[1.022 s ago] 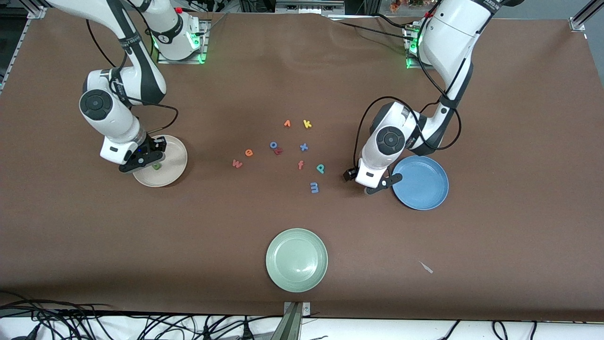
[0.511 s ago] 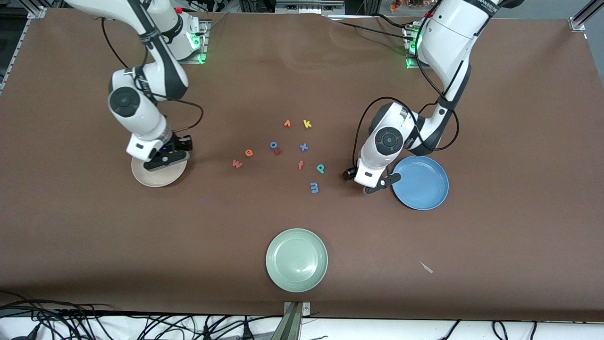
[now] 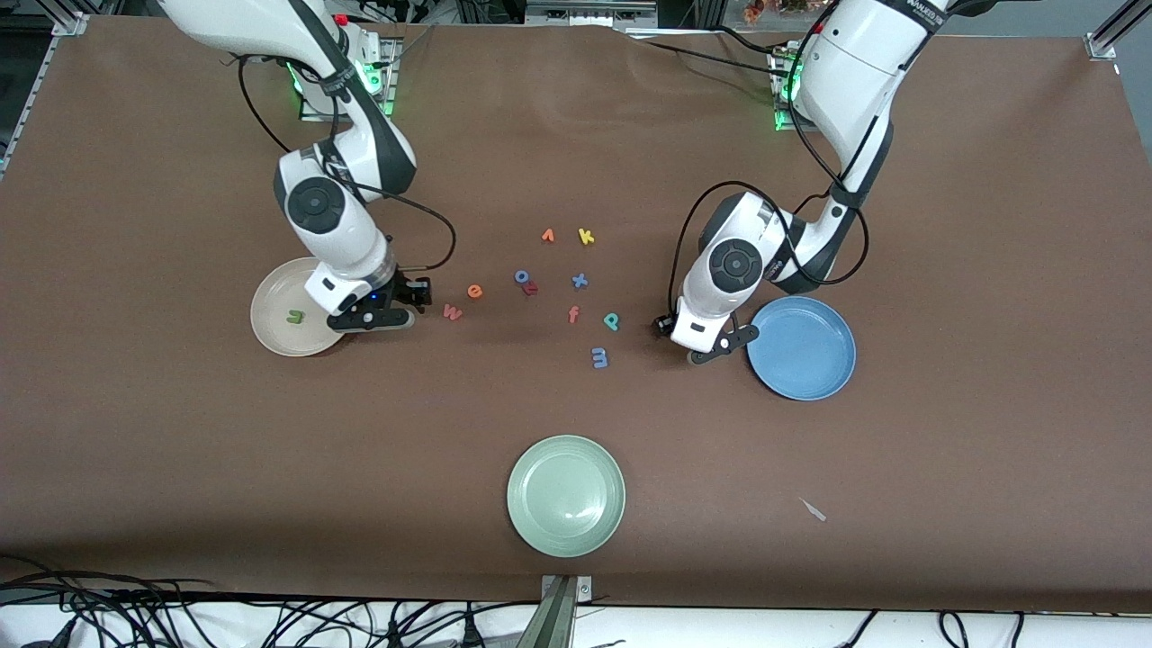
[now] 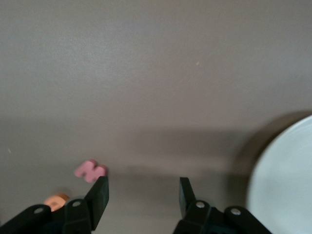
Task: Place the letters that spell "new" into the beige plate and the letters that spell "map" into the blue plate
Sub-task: 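Lower the green n onto the white plate and open the right gripper, then grasp the pink M letter with the right gripper, then place the pink M on the white plate while the left gripper drops the d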
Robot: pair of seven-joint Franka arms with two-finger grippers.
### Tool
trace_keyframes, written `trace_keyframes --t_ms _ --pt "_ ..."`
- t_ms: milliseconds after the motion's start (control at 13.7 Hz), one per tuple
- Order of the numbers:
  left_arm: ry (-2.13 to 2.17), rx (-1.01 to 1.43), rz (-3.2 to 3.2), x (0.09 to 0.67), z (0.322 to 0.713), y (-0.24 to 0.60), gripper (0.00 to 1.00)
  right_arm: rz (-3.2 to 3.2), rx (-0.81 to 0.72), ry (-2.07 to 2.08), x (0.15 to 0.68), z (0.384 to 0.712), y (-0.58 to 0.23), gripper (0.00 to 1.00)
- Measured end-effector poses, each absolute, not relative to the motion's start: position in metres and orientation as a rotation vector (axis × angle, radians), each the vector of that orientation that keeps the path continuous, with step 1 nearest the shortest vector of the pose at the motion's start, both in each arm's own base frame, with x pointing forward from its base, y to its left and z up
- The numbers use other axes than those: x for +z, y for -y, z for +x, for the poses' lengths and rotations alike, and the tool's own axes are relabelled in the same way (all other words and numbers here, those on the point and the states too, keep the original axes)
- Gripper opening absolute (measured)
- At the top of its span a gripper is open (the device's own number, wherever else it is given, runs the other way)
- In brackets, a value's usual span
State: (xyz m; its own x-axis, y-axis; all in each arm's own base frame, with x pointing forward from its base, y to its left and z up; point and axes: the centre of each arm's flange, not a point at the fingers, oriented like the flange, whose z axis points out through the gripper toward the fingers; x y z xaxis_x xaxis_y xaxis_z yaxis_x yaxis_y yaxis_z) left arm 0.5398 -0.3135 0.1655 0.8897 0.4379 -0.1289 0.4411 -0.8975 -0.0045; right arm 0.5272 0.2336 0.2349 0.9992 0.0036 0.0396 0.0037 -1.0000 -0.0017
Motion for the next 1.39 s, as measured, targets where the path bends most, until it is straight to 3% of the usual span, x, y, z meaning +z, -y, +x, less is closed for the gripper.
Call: trace_keyframes --t_ms 73,219,365,1022,1168,1241,1314,1387 --pt "-0.704 -0.196 3.030 0.167 0.539 0.313 0.71 -3.129 -0.067 -0.088 0.227 0.525 -0.247 0.68" --pt "-0.703 -0.189 3.027 0.171 0.539 0.313 0.45 -3.107 -0.075 -0.225 0.214 0.522 -0.268 0.72" --pt "-0.703 -0.187 3.027 0.173 0.539 0.313 0.28 -3.100 -0.068 -0.270 0.205 0.518 -0.281 0.72" --pt "-0.722 -0.176 3.021 0.183 0.545 0.305 0.28 -3.087 -0.062 -0.278 0.172 0.512 -0.285 0.72" --pt "-0.725 -0.185 3.029 0.199 0.552 0.298 0.28 -3.087 -0.063 -0.271 0.172 0.511 -0.287 0.67" --pt "-0.710 -0.200 3.040 0.210 0.557 0.292 0.28 -3.087 -0.064 -0.269 0.172 0.511 -0.288 0.61" --pt "-0.686 -0.220 3.054 0.225 0.566 0.282 0.28 -3.082 -0.072 -0.265 0.174 0.511 -0.290 0.45" --pt "-0.659 -0.240 3.065 0.239 0.576 0.269 0.28 -3.080 -0.077 -0.261 0.178 0.511 -0.291 0.39"
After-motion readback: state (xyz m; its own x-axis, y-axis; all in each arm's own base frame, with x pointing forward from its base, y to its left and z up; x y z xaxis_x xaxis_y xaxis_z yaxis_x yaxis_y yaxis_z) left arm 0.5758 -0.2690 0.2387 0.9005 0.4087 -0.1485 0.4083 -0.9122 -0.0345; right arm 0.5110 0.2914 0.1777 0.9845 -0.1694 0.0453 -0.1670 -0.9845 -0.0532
